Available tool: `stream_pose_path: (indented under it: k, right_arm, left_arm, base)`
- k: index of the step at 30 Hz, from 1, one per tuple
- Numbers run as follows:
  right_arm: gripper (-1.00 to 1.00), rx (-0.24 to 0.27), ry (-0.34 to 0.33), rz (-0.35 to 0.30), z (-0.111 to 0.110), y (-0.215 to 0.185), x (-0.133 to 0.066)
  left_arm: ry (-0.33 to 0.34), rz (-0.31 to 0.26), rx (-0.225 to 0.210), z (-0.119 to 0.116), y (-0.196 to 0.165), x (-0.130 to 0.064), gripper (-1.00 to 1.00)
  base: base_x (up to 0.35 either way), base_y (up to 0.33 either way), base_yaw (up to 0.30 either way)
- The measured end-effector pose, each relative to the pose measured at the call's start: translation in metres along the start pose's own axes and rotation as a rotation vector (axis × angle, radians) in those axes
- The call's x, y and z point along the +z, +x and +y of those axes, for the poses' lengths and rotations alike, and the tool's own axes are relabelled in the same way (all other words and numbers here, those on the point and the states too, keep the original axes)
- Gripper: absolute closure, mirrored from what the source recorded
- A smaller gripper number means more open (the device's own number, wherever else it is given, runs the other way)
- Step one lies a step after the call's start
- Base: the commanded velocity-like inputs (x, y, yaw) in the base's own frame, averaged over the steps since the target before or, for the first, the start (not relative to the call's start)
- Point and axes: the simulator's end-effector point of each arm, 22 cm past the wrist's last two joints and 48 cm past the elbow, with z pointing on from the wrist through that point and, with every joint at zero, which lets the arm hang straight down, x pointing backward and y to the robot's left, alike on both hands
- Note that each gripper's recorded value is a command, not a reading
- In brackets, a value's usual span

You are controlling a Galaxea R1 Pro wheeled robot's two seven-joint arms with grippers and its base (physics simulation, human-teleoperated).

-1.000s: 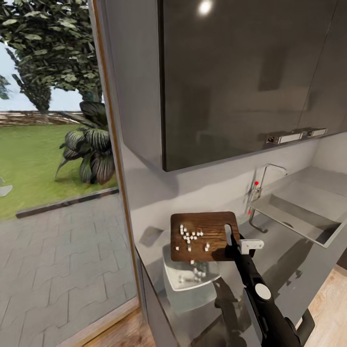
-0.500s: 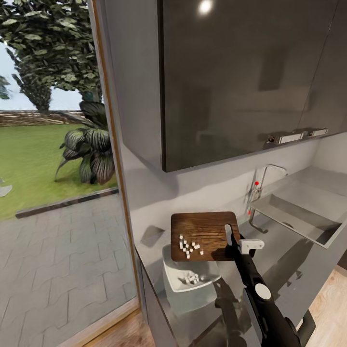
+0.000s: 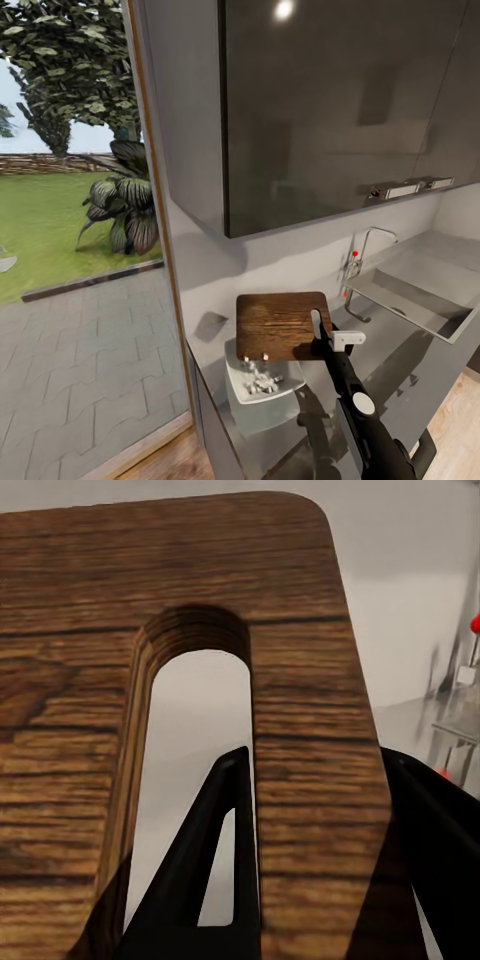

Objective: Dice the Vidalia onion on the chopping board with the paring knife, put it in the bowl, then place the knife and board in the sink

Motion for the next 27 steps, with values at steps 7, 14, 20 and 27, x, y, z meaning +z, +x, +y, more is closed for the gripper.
stream_pose_path:
  k: [7,14,20,27]
  right_arm:
    - [1.00,-0.003,-0.004,-0.013,0.0016,-0.0030,0.0001]
    - [1.00,-0.002,-0.006,-0.017,0.0021,-0.0047,0.0007]
    - [1.00,-0.003,-0.006,-0.021,0.0020,-0.0067,0.0011]
    - [1.00,-0.003,-0.006,-0.024,0.0024,-0.0079,0.0013]
  left_arm:
    - [0.000,0.000,0.000,0.0000,0.0000,0.0000,-1.00]
    - [0.000,0.001,0.000,0.0001,0.0004,0.0003,-1.00]
    - [-0.001,0.002,0.001,0.0002,0.0006,0.0003,-1.00]
    - [-0.001,0.002,0.001,0.0002,0.0007,0.0004,-1.00]
  base:
    - [0.000,0.000,0.000]
    - [-0.126,0.000,0.000]
    - [-0.333,0.000,0.000]
    - [-0.344,0.000,0.000]
